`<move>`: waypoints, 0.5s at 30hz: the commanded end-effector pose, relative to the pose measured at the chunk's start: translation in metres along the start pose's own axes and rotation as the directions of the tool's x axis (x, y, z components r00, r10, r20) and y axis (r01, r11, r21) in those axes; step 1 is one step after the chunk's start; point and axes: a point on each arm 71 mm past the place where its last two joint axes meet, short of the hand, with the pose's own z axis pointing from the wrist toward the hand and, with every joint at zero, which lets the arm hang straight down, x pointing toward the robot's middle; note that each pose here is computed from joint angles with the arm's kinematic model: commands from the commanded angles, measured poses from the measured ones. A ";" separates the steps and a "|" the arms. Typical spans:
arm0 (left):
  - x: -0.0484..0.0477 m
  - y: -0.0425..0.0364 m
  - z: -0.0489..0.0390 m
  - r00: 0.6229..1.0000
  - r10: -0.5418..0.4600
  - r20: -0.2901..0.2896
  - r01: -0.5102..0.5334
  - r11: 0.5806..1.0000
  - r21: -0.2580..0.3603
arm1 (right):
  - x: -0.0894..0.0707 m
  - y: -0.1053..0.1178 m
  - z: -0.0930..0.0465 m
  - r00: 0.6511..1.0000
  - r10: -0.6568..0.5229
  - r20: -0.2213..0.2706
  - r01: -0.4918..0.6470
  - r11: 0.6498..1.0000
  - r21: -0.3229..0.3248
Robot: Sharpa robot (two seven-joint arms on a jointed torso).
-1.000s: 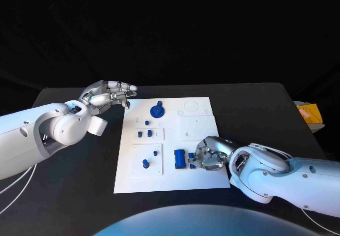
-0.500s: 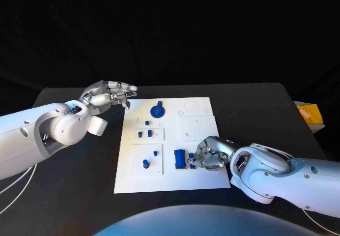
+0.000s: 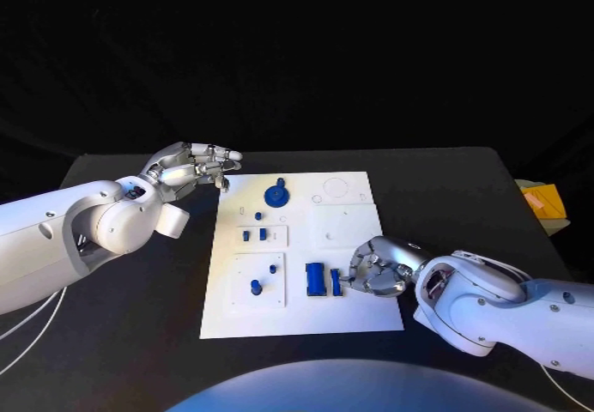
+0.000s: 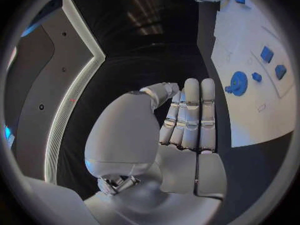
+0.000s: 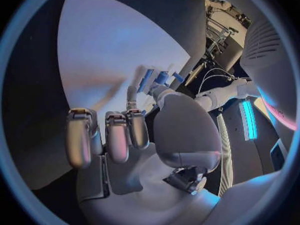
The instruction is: Assemble the parts on the task board
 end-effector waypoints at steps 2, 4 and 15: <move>0.0012 -0.0007 0.0012 1.000 -0.011 -0.011 0.011 1.000 0.028 | -0.020 0.003 0.007 0.983 0.173 0.055 -0.163 0.974 -0.155; 0.0006 0.0003 0.0021 1.000 -0.014 0.002 0.014 0.999 0.033 | -0.031 -0.002 0.013 0.964 0.257 0.063 -0.243 0.954 -0.177; -0.0094 0.0071 0.0183 0.988 -0.047 0.150 0.028 0.992 0.125 | -0.093 -0.042 0.071 0.667 0.729 0.153 -0.699 0.683 -0.213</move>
